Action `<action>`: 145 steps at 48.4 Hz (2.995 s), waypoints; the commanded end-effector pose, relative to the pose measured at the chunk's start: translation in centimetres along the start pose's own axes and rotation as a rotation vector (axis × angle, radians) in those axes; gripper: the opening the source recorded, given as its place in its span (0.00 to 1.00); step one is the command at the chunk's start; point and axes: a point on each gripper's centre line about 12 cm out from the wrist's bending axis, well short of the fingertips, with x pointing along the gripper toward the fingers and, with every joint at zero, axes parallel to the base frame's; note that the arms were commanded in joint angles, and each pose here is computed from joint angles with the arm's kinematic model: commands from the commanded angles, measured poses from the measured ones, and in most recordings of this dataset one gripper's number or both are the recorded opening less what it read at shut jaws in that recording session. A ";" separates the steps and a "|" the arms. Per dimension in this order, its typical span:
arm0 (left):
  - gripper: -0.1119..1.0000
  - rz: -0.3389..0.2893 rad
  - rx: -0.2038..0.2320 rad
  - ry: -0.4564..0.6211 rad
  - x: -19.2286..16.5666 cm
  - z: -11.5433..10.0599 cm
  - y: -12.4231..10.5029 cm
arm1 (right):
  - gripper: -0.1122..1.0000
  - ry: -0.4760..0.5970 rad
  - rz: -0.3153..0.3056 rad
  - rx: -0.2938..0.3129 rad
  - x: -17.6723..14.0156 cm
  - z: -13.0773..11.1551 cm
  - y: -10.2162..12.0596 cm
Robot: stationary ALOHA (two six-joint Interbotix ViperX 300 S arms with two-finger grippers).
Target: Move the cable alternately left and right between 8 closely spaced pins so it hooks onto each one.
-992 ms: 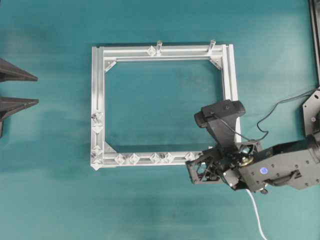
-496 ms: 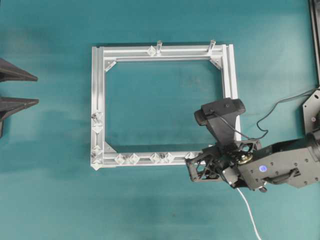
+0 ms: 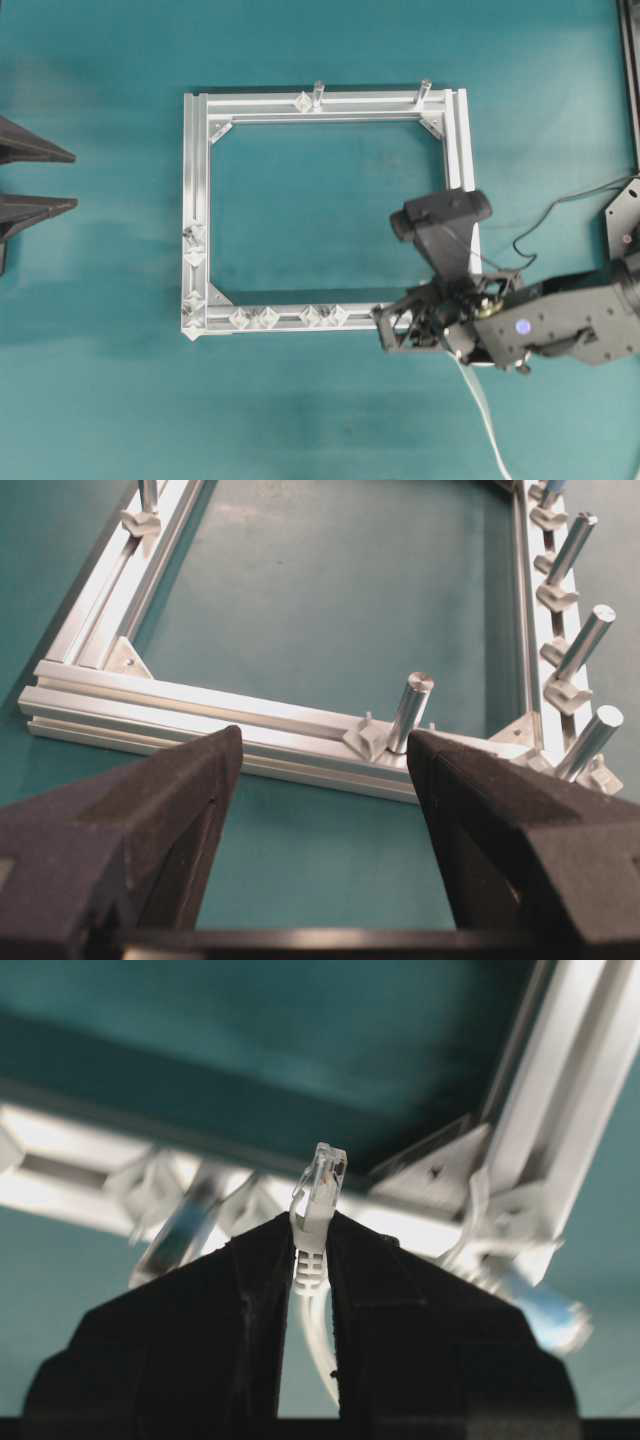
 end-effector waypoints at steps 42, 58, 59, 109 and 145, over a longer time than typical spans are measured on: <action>0.74 0.000 -0.006 -0.009 0.0 0.4 0.0 | 0.22 -0.057 0.156 0.131 0.4 7.5 2.4; 0.74 0.000 -0.006 -0.009 0.0 0.4 0.0 | 0.22 -0.059 0.168 0.107 0.9 7.3 4.8; 0.74 0.000 -0.006 -0.009 0.0 0.4 0.0 | 0.22 -0.059 0.170 0.106 0.9 7.3 4.9; 0.74 0.000 -0.008 -0.011 0.0 0.3 0.0 | 0.22 0.027 0.230 0.073 -0.8 0.7 7.4; 0.74 0.000 -0.008 -0.012 0.0 0.4 0.0 | 0.22 0.047 0.225 0.104 -1.2 -2.1 7.0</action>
